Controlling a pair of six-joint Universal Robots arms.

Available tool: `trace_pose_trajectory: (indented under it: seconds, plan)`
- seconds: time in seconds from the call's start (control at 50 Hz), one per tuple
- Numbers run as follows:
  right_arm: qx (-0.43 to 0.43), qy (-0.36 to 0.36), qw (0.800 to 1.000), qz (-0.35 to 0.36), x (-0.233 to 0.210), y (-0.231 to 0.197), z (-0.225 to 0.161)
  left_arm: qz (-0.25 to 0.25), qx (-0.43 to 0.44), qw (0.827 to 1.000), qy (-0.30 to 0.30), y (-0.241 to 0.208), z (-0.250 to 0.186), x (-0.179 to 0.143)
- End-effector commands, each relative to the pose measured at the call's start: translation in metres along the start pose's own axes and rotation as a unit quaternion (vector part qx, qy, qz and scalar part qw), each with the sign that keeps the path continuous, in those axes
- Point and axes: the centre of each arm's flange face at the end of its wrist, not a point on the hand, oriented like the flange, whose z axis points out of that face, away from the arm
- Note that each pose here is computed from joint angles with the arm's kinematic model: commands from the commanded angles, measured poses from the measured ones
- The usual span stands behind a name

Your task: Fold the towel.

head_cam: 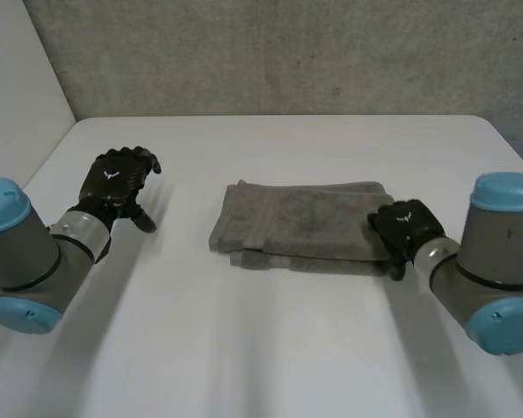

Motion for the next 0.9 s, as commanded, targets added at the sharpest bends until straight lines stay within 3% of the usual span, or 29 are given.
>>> trace_pose_trajectory:
  seconds: [0.02, 0.1, 0.24, 0.32, 0.36, 0.48, 0.52, 0.58, 0.7, 0.8, 0.9]
  plan:
    - [0.002, 0.010, 1.000, 0.003, 0.007, 0.016, 0.012, -0.001, -0.003, 1.000, 0.002, 0.002, 0.000, 0.002]
    - [0.015, 0.024, 1.000, 0.001, 0.017, 0.009, 0.013, -0.001, -0.005, 1.000, 0.004, 0.003, -0.002, 0.003]
    - [0.123, 0.047, 0.991, -0.017, 0.026, -0.066, 0.006, 0.001, 0.002, 1.000, 0.003, 0.000, -0.002, 0.004]
    - [0.172, 0.008, 0.984, -0.036, -0.008, -0.106, -0.003, 0.001, 0.004, 1.000, 0.004, -0.002, -0.003, 0.004]
    - [0.188, -0.044, 0.980, -0.055, -0.051, -0.125, -0.008, 0.001, 0.006, 1.000, 0.002, -0.004, -0.003, 0.004]
    - [0.194, -0.120, 0.970, -0.078, -0.120, -0.131, -0.011, 0.003, 0.012, 1.000, 0.002, -0.009, -0.004, 0.004]
    - [0.184, -0.155, 0.966, -0.089, -0.158, -0.118, -0.008, 0.003, 0.014, 1.000, 0.002, -0.010, -0.005, 0.004]
    - [0.168, -0.166, 0.967, -0.094, -0.175, -0.104, -0.005, 0.003, 0.013, 1.000, 0.001, -0.010, -0.005, 0.003]
    - [0.145, -0.134, 0.977, -0.087, -0.164, -0.100, -0.005, 0.004, 0.021, 1.000, 0.002, -0.015, -0.004, 0.003]
    - [0.150, -0.102, 0.981, -0.075, -0.133, -0.115, -0.019, 0.005, 0.044, 0.999, 0.005, -0.029, 0.002, 0.003]
    - [0.149, -0.067, 0.986, -0.029, -0.089, -0.123, -0.035, 0.012, 0.084, 0.996, 0.033, -0.055, 0.014, 0.024]
